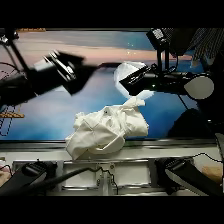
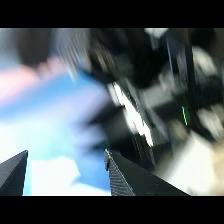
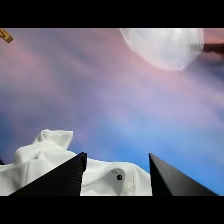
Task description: Fold the clothes and pants, and hang the long-sleeved shirts on hangers.
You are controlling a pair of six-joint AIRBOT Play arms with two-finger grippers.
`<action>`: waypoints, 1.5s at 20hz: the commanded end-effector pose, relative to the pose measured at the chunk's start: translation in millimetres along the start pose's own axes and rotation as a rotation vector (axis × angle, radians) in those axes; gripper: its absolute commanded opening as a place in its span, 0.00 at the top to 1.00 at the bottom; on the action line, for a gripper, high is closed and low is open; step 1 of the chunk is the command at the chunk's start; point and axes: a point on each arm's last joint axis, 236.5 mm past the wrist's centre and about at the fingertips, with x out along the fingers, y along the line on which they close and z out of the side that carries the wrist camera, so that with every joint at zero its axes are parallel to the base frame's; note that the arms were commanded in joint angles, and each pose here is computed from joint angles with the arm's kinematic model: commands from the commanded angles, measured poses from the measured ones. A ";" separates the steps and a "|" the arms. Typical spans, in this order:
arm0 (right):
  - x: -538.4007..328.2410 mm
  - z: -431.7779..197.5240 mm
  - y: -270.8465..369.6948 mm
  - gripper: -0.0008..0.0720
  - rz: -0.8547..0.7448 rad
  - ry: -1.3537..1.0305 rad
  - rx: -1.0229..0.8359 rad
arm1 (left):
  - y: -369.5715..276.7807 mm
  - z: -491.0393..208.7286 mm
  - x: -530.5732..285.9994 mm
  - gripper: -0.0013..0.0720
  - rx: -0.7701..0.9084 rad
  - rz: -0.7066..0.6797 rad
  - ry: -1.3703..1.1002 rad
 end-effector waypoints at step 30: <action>19.1 -22.0 -61.0 0.35 -0.217 0.079 0.125 | 13.1 -252.7 30.4 0.96 -0.595 -0.177 0.443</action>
